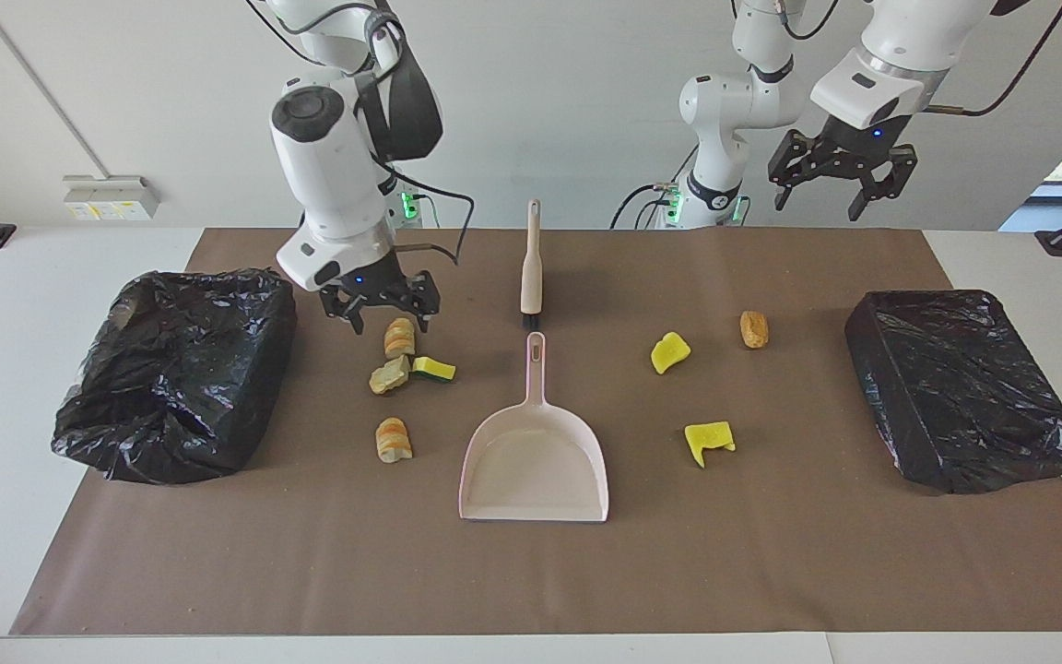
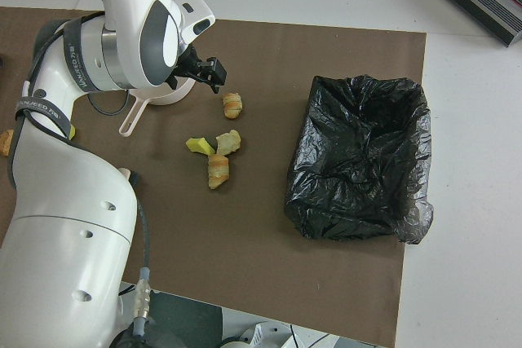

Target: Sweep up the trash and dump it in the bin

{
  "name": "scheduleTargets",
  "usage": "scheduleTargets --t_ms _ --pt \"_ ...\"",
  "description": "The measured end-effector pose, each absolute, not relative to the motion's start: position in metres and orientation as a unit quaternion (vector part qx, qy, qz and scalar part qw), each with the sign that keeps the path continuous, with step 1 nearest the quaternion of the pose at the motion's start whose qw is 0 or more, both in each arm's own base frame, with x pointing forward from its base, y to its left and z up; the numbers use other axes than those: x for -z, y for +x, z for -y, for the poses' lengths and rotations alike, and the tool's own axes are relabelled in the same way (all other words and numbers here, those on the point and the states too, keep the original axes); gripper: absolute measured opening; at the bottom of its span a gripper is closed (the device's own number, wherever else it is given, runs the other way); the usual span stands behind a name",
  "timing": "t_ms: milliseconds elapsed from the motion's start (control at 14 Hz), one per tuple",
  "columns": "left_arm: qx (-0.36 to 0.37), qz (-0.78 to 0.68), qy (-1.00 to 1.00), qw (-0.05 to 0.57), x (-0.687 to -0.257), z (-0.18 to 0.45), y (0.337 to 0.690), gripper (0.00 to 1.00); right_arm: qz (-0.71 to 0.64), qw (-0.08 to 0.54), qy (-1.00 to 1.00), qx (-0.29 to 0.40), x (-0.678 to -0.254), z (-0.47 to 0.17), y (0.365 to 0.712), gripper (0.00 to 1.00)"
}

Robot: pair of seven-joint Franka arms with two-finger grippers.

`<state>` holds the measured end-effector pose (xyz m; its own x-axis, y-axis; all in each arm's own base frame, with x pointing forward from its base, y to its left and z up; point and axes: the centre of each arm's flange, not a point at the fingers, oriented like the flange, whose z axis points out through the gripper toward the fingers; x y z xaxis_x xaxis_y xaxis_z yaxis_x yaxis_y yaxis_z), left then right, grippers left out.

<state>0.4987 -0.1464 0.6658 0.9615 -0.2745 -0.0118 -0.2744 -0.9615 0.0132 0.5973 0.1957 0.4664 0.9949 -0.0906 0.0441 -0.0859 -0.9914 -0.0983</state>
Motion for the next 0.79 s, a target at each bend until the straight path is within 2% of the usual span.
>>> scheduleTargets --t_ms 286,571,786 --pt "0.027 0.163 0.986 0.010 -0.622 0.228 0.454 1.00 -0.091 0.061 -0.994 0.008 -0.403 -0.265 0.611 1.00" --pt "0.022 0.160 0.987 0.005 -0.560 0.306 0.391 1.00 -0.088 0.068 -0.994 0.022 -0.379 -0.325 0.603 1.00" --pt "0.023 0.168 0.986 0.000 -0.518 0.340 0.341 1.00 -0.079 0.065 -0.995 0.016 -0.370 -0.343 0.594 1.00"
